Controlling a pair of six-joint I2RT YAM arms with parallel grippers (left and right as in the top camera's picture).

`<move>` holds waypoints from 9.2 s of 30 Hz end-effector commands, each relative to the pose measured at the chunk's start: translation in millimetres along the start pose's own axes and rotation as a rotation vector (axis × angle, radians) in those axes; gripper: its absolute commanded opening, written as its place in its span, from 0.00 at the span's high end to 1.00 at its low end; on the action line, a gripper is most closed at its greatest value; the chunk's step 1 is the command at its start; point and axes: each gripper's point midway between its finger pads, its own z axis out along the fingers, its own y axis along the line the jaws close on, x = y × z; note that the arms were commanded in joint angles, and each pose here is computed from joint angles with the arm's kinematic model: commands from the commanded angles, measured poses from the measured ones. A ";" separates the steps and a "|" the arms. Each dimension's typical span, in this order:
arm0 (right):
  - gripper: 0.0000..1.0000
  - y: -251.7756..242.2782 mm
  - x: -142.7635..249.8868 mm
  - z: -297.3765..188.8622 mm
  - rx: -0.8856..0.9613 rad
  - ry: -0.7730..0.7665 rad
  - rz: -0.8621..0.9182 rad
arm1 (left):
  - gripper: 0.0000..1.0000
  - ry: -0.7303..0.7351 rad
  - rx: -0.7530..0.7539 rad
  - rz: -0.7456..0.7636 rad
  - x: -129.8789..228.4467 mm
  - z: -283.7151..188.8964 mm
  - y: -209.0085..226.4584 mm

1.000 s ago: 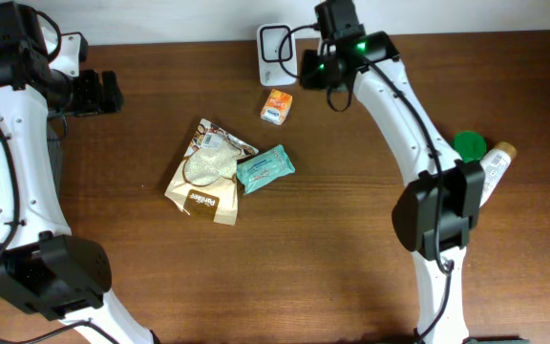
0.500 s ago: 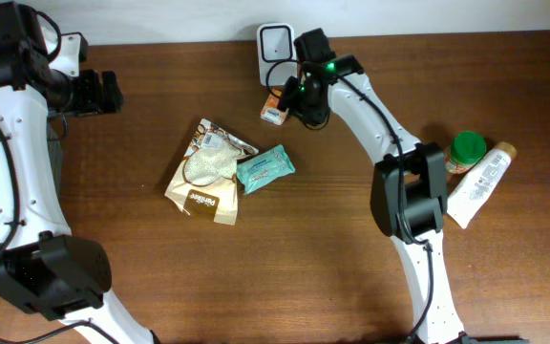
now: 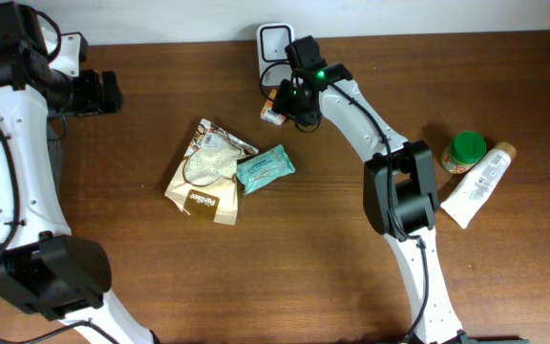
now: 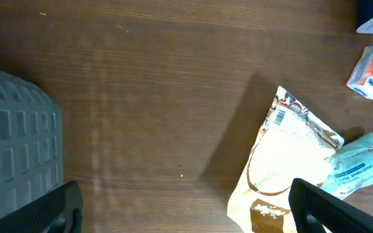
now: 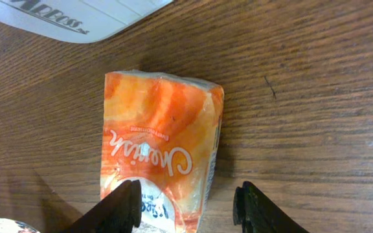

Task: Scan the item barcode

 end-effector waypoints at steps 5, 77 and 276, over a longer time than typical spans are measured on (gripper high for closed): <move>0.56 -9.7 1.5 17.3 0.029 -0.008 0.003 | 0.01 -0.011 0.006 0.011 -1.7 -2.7 1.1; 0.54 -115.9 59.6 -52.4 0.658 0.258 -0.669 | 0.01 -0.011 0.006 0.011 -1.7 -2.7 1.1; 0.95 62.1 -133.0 -66.2 0.773 -0.642 -1.445 | 0.01 -0.011 0.005 0.009 -1.6 -2.8 2.2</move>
